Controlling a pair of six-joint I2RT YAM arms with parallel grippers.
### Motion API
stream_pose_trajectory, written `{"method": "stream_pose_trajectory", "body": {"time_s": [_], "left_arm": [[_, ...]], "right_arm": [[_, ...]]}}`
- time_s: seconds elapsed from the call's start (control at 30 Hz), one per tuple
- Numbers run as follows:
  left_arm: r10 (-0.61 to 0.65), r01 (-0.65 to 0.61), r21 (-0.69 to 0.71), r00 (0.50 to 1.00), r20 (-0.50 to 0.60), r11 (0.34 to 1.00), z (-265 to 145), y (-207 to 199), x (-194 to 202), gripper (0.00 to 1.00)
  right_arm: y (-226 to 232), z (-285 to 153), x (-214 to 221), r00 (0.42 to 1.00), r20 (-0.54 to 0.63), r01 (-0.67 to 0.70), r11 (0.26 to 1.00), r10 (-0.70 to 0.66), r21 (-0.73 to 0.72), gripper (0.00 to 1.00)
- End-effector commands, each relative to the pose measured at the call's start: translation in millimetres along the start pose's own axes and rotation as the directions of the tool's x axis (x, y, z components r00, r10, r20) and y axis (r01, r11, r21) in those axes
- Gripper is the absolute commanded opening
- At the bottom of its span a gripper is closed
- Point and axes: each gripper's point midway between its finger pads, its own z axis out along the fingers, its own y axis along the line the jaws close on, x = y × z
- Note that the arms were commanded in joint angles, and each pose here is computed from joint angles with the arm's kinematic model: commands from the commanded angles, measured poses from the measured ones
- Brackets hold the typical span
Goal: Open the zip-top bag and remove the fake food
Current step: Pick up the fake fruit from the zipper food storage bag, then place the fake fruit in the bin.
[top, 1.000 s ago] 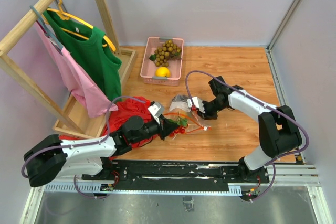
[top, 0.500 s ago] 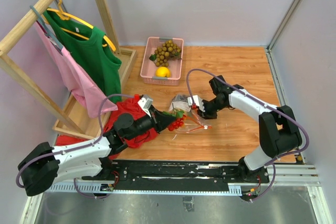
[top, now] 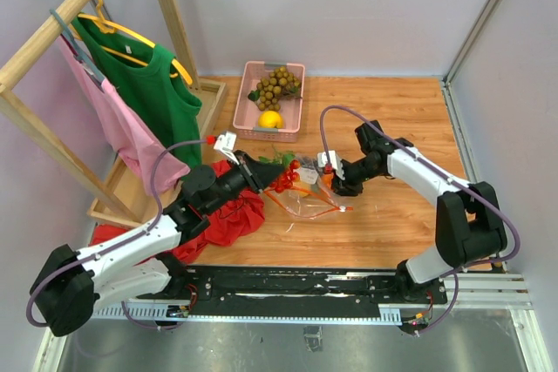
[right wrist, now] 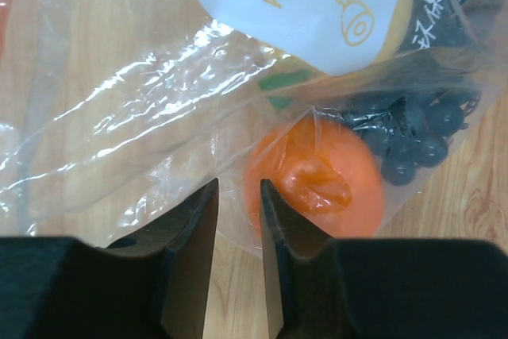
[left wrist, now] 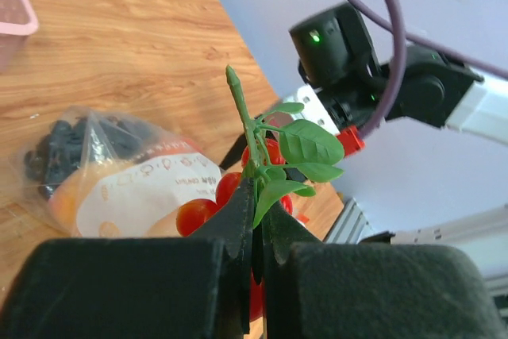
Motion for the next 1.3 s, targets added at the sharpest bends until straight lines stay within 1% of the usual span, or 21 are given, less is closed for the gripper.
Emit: {"method": "stream_pose_trajectory", "body": {"time_s": [0.0,0.2,0.37,0.73,0.83,0.97,1.07,1.27], "left_arm": [[-0.093,0.095,-0.064,0.995,0.042,0.993,4.8,3.0,-25.6,0.00],[-0.125,0.131,-0.095,0.990,0.072,0.987,15.0,7.0,-45.1,0.00],[-0.122,0.133,-0.113,0.988,0.099,0.985,25.6,9.7,-61.1,0.00],[-0.046,0.092,-0.227,0.979,0.198,0.969,43.9,29.9,-96.3,0.00],[-0.030,0.094,-0.279,0.973,0.227,0.956,49.1,39.4,-104.5,0.00],[0.008,0.076,-0.334,0.970,0.242,0.939,57.8,49.7,-112.4,0.00],[0.040,0.046,-0.347,0.971,0.236,0.937,65.8,51.1,-117.4,0.00],[0.057,0.030,-0.371,0.974,0.221,0.928,80.3,59.5,-118.8,0.00]], "right_arm": [[0.8,-12.9,-16.7,0.997,0.071,0.000,1.000,-0.001,0.013,0.31],[5.9,-20.3,-23.8,0.994,0.111,0.008,1.000,-0.009,0.012,0.37],[5.2,-26.8,-24.1,0.993,0.117,-0.016,1.000,0.013,0.021,0.39],[2.8,-38.6,-26.1,0.989,0.138,-0.055,0.997,0.048,0.050,0.40],[0.0,-42.2,-26.0,0.988,0.140,-0.070,0.996,0.060,0.063,0.41],[-3.9,-48.3,-25.8,0.987,0.145,-0.088,0.993,0.075,0.083,0.41],[-5.6,-50.5,-24.5,0.985,0.150,-0.098,0.991,0.084,0.090,0.41],[-9.8,-54.7,-23.0,0.983,0.154,-0.120,0.987,0.104,0.103,0.41]]}}
